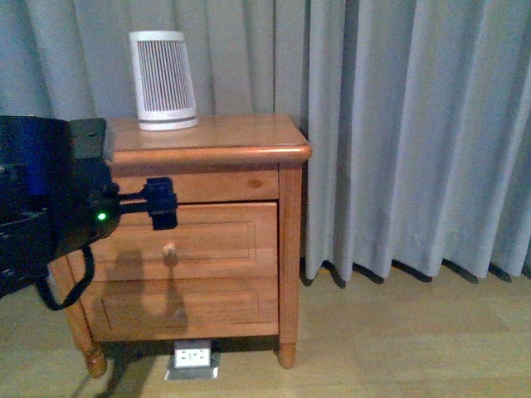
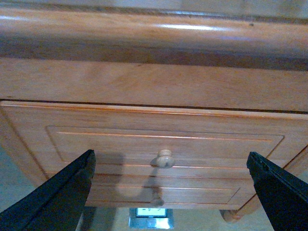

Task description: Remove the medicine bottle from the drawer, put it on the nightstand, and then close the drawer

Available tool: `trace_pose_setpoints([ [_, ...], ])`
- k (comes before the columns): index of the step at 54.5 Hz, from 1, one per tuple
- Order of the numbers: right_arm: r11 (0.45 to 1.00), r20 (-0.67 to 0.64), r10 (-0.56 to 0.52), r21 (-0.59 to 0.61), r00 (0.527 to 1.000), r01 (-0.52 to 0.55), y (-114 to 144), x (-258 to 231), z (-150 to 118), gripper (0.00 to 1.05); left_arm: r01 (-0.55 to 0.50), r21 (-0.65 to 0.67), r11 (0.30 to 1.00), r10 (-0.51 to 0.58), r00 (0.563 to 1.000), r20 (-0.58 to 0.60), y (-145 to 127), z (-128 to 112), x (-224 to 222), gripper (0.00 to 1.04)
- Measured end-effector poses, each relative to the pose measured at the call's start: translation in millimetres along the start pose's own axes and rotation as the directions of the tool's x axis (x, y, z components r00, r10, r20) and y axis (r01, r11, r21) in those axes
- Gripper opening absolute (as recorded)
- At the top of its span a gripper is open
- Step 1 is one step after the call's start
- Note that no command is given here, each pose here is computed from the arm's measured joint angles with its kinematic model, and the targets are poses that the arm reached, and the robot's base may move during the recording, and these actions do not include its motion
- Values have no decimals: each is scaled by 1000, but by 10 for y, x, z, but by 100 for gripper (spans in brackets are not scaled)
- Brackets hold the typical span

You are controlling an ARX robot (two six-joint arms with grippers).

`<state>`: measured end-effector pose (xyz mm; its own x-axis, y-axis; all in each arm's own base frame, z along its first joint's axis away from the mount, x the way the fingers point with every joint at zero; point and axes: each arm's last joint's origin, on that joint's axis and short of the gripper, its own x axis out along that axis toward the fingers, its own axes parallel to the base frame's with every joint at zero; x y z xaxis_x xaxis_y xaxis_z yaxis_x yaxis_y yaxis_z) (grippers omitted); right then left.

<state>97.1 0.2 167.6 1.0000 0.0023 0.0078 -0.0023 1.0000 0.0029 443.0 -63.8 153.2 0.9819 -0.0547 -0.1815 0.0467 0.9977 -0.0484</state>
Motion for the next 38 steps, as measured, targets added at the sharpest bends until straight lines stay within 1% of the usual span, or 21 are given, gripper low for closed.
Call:
trace_pose_setpoints([
  [9,1000,0,0,0,1000,0,0,0,0,98,18,31,999,-17,999,-38,-110,-292,398,98],
  [13,1000,0,0,0,1000,0,0,0,0,98,13,31,999,-10,998,-65,-124,-463,540,98],
  [17,1000,0,0,0,1000,0,0,0,0,98,9,15,1000,-8,996,-84,-126,-569,629,98],
  [28,1000,0,0,0,1000,0,0,0,0,98,0,-29,1000,-2,996,-93,-145,-728,822,98],
  [38,1000,0,0,0,1000,0,0,0,0,98,3,-32,999,-6,996,-94,-175,-816,930,98],
])
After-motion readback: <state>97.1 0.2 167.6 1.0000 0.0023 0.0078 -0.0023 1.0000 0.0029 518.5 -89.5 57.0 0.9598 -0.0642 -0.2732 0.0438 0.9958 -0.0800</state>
